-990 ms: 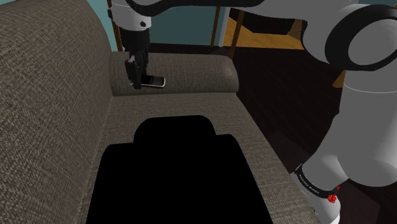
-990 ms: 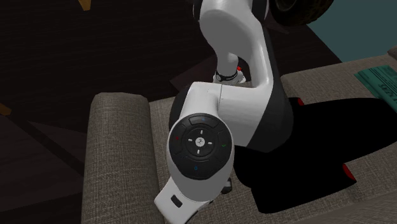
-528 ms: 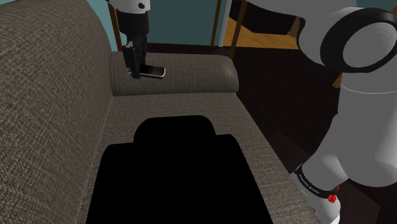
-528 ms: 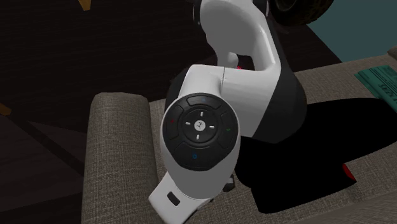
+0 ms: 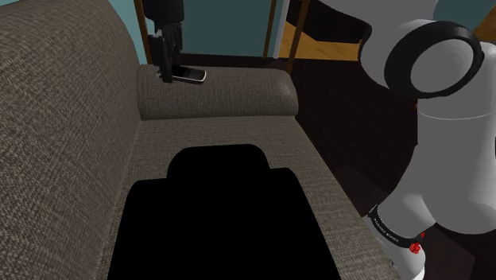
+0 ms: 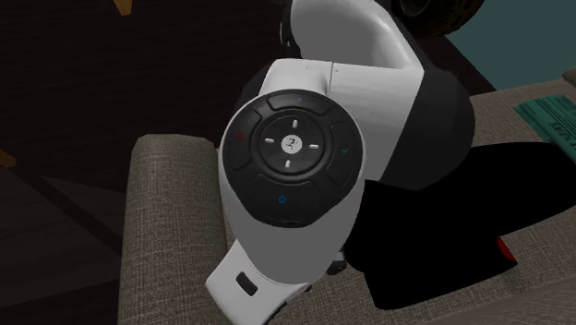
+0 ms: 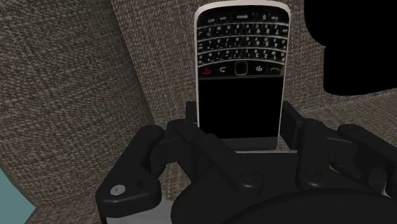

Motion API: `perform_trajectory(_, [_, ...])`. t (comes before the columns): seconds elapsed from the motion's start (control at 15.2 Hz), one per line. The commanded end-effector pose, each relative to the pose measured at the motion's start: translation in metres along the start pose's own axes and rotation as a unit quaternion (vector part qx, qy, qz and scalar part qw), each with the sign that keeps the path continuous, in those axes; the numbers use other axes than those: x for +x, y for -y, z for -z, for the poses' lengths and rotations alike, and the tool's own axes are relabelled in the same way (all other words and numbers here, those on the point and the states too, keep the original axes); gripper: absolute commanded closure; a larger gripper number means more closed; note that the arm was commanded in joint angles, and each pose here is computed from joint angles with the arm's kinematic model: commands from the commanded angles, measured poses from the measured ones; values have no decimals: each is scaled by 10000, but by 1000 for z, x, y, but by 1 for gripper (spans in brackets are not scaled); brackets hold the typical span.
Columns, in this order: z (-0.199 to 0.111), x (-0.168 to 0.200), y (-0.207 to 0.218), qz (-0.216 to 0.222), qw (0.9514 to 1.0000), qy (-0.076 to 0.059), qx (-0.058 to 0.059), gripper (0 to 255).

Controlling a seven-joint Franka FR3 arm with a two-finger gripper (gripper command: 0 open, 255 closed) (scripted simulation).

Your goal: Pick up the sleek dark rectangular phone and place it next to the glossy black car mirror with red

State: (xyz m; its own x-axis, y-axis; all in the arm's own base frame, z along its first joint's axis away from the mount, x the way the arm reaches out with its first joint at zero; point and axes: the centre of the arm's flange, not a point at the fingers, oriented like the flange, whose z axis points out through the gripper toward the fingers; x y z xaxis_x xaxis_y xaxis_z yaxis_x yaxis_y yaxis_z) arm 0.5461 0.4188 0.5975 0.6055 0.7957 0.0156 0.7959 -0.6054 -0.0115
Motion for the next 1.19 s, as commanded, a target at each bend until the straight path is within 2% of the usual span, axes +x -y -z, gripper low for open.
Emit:
perform_trajectory(0.0, [3,-12,5,-1,10000,2,0,255])
perform_trajectory(1.12, [6,-221,88,0,10000,2,0,255])
